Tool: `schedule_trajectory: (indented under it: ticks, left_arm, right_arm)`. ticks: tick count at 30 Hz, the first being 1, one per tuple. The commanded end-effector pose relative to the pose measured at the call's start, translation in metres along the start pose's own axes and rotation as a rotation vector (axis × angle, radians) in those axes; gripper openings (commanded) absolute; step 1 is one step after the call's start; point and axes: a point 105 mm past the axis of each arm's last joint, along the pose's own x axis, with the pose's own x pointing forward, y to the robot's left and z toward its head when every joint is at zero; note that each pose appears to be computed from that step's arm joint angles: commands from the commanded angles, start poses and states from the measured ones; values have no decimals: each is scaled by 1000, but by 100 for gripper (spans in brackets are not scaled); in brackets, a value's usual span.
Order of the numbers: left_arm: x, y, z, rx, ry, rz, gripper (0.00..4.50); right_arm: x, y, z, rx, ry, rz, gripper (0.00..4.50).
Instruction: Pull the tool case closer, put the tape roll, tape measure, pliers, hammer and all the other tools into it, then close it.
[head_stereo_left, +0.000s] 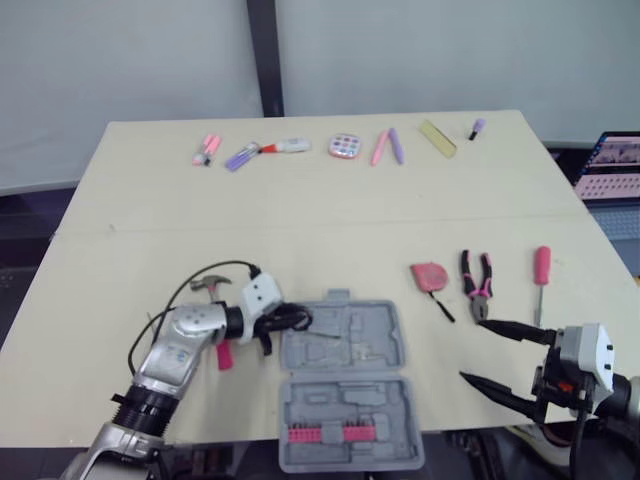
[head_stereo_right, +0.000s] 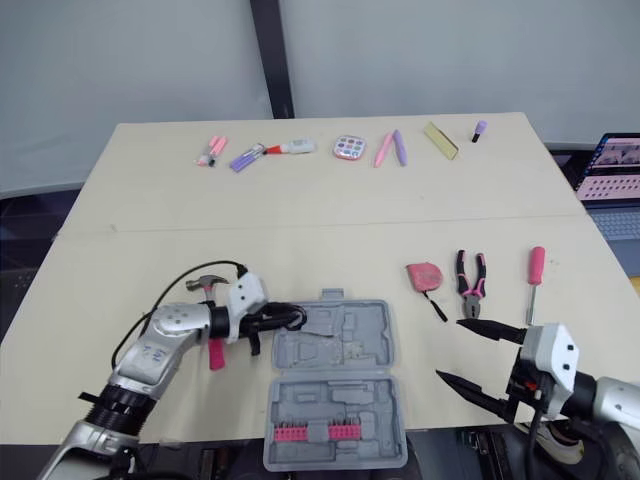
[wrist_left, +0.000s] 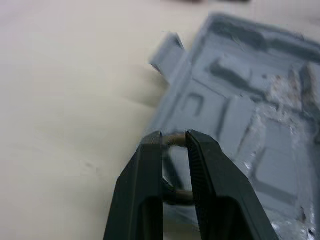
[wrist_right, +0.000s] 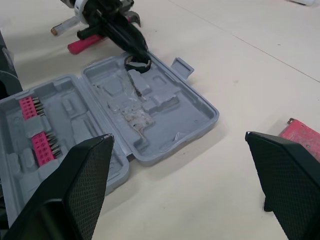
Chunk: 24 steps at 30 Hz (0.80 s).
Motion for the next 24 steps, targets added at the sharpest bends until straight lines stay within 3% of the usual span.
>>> schedule_trajectory:
  ticks: [1, 4, 9, 10, 18, 24]
  left_arm:
    - [-34, -2, 31, -10, -91, 0, 85]
    - [-63, -22, 24, -60, -61, -22, 171]
    - [-103, -58, -8, -147, 26, 21, 416]
    - [-111, -69, -17, -173, 50, 27, 441]
    - [-150, -110, -44, -249, 123, 93, 441]
    - [-163, -110, -49, -231, 136, 129, 441]
  right_arm:
    - [8, 7, 9, 20, -38, 36, 450]
    - [11, 12, 3, 53, -28, 57, 450]
    - [15, 17, -6, 66, -16, 54, 450]
    - [16, 16, -7, 72, -12, 54, 450]
    - [15, 21, -16, 91, 18, 86, 450]
    - [12, 18, -18, 90, 27, 93, 450]
